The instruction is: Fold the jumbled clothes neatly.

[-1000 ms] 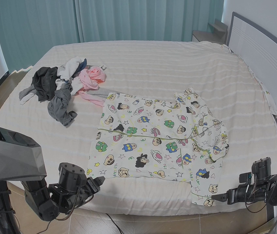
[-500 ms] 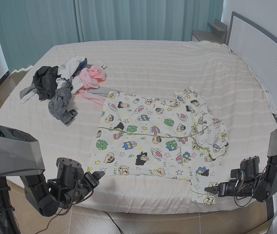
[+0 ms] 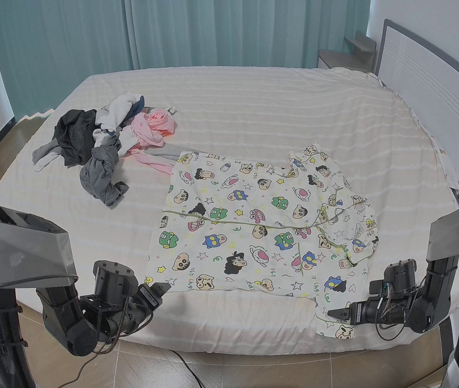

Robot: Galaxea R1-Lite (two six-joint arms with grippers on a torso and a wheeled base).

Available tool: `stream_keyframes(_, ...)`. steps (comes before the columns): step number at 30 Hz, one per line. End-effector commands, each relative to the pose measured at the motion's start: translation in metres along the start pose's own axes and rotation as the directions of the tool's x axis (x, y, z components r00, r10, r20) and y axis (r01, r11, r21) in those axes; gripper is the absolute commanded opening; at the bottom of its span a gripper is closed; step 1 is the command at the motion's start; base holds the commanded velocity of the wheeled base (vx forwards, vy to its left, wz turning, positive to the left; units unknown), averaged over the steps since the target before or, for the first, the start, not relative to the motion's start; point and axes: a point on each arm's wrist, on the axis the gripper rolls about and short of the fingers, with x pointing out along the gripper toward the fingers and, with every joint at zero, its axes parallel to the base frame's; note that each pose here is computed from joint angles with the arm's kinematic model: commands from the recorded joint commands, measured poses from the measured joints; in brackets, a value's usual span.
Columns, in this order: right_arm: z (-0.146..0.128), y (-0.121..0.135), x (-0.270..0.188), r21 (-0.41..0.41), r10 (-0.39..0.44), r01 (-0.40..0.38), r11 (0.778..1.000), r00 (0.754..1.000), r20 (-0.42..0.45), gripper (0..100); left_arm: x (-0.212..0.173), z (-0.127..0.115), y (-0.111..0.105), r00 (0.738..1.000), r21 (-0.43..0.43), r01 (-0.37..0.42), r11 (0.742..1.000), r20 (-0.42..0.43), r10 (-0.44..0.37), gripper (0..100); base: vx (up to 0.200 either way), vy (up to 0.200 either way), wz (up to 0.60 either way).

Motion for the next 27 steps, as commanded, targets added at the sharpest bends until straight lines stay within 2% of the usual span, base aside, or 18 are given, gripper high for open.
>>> stream_keyframes(1, 0.0, 0.001, -0.001, 0.001, 0.009, -0.009, 1.0, 1.0, 0.0, 100, 0.001, 0.001, 0.001, 1.0, -0.003, -0.006, 1.0, 0.002, 0.006, 100, 0.0, 0.0, 0.0)
stream_keyframes(5, -0.003, 0.003, -0.011, 0.003, 0.01, -0.01, 1.0, 1.0, -0.009, 100, 0.001, 0.001, 0.002, 1.0, -0.001, -0.007, 1.0, 0.001, 0.007, 100, 0.0, 0.0, 0.0)
stream_keyframes(8, -0.011, 0.005, -0.022, 0.008, 0.033, -0.033, 0.999, 0.999, -0.041, 100, 0.002, 0.0, 0.002, 1.0, 0.0, -0.01, 1.0, 0.0, 0.01, 100, 0.0, 0.0, 0.0)
stream_keyframes(14, -0.008, 0.016, -0.025, -0.017, 0.089, -0.09, 0.996, 0.996, -0.03, 100, 0.002, -0.001, 0.002, 1.0, 0.004, -0.011, 1.0, -0.001, 0.011, 100, 0.0, 0.0, 0.0)
stream_keyframes(23, -0.016, 0.014, -0.014, -0.014, 0.074, -0.075, 0.997, 0.995, -0.07, 100, 0.002, 0.0, 0.002, 1.0, 0.003, -0.012, 1.0, 0.001, 0.012, 100, 0.0, 0.0, 0.0)
stream_keyframes(27, -0.011, 0.008, -0.014, -0.003, 0.062, -0.062, 0.998, 0.997, -0.04, 100, 0.002, 0.0, 0.002, 1.0, 0.005, -0.012, 1.0, 0.001, 0.012, 100, 0.0, 0.0, 0.0)
